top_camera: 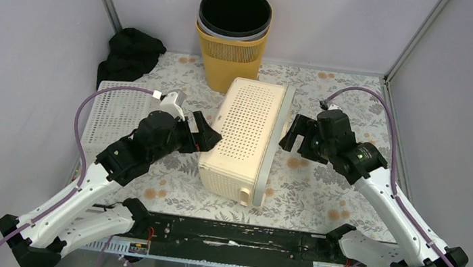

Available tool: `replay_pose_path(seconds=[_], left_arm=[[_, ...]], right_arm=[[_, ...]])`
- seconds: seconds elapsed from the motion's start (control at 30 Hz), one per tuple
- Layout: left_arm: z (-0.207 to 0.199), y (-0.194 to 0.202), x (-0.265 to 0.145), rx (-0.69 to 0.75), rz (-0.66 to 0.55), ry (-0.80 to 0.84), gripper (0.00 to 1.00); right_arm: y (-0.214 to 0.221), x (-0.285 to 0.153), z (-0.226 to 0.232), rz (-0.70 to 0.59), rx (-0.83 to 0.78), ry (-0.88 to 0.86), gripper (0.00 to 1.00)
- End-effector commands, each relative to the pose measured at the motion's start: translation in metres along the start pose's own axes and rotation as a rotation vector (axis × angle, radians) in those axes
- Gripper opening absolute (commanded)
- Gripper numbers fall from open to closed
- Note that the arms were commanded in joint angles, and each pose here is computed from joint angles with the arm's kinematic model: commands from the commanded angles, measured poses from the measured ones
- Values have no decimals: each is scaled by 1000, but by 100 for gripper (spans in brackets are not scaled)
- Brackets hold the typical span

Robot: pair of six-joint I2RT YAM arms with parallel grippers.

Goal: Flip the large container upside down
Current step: Turn the container upside down at the center of the board.

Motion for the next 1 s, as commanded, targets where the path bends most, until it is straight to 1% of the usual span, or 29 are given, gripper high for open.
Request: replay_pose_path(seconds=[0.0, 0.17, 0.37, 0.47, 0.53, 0.6, 0.7, 0.87, 0.97], left_arm=[[-6, -7, -2, -11, -36, 39, 100], [-7, -10, -3, -1, -40, 31, 100], [-7, -19, -10, 25, -60, 2, 100], [-6, -24, -14, 36, -70, -14, 100], [-6, -26, -16, 43, -74, -31, 100], [-5, -29, -19, 50, -79, -48, 100], [-4, -33, -23, 64, -77, -73, 100], [-3, -36, -32, 68, -90, -83, 100], [-1, -35, -35, 63, -94, -88, 100]], right_arm=[[3, 1, -13, 5, -25, 77, 99], [3, -3, -21, -5, -25, 101, 99], [-18, -36, -9, -129, -13, 67, 96], [-28, -52, 4, -179, 4, -11, 95], [-32, -58, 17, -190, 19, -112, 95], [-33, -60, 30, -173, 30, -222, 95], [-36, -53, 47, -129, 51, -330, 95], [-38, -34, 65, -20, 97, -479, 94], [-39, -22, 68, 40, 138, -517, 94]])
Point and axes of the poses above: each gripper's point midway between its finger pads, its own x axis out along the fingers, its own z axis along the line the jaws close on, y = z × x, the point moved 9 cm from there along -x, back along the fingers, and after that the axes turned 11 degrees about x, right-handed, at the moved point
